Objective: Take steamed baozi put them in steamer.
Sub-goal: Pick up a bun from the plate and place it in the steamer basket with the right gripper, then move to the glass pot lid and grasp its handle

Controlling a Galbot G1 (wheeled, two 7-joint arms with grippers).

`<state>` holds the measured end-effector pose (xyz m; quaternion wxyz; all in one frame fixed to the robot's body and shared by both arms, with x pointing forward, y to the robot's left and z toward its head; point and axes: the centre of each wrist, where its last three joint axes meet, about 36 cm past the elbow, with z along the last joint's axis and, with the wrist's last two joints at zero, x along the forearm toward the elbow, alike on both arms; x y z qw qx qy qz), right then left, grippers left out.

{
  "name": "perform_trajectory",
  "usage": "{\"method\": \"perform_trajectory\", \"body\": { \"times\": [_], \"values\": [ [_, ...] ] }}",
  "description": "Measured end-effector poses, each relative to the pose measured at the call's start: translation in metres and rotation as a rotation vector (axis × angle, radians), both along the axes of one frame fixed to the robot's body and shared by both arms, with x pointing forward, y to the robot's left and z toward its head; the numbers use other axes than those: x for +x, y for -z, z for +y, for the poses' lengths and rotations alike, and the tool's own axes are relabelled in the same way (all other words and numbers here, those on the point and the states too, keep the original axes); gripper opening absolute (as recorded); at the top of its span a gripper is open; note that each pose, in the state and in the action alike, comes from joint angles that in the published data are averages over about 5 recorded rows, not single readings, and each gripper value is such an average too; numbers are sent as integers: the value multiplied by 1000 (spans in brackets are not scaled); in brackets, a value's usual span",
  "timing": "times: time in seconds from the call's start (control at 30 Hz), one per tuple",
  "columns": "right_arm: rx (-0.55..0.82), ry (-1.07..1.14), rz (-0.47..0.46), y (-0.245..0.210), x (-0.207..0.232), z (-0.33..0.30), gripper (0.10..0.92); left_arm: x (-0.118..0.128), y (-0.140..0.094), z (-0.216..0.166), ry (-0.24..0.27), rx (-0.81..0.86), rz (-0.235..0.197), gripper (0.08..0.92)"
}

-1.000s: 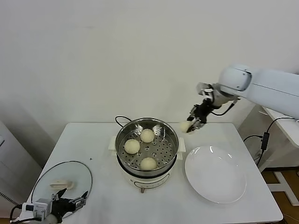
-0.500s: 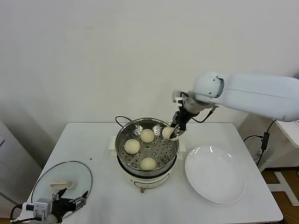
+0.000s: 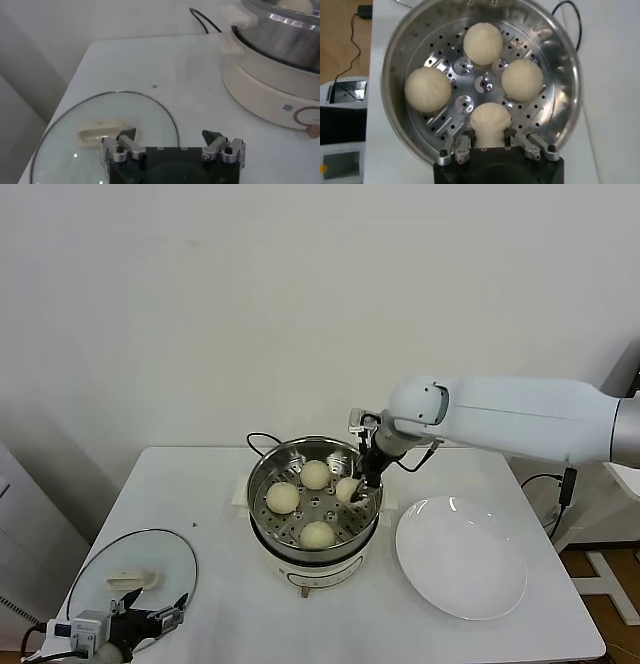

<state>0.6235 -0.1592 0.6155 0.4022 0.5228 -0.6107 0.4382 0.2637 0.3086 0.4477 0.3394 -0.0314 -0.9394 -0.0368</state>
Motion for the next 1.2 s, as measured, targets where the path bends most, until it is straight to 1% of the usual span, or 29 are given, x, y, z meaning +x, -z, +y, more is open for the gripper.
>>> {"method": "perform_trajectory", "body": {
  "times": [0.13,0.23,0.4,0.6,0.7,0.93,1.07,1.2],
  "values": [
    [0,5,2,12,-1,3,395,0,0,0,-2,-1,1,823],
    [2,8,4,18,-2,5,449,0,1,0,-3,-1,2,823],
    [9,15,-3,22,-2,6,590,-1,2,1,-5,-1,4,823],
    [33,28,-14,16,1,3,758,-1,2,1,-7,-4,3,823],
    [58,37,-20,9,2,-2,810,-1,1,1,-9,-5,-1,823],
    [177,100,-59,-17,6,-35,823,0,-3,1,-22,-11,-19,823],
    [296,166,-109,-31,5,-72,823,3,-5,2,-32,-13,-34,823],
    [439,241,-183,-30,0,-112,823,5,-8,3,-45,-14,-54,823]
  ]
}}
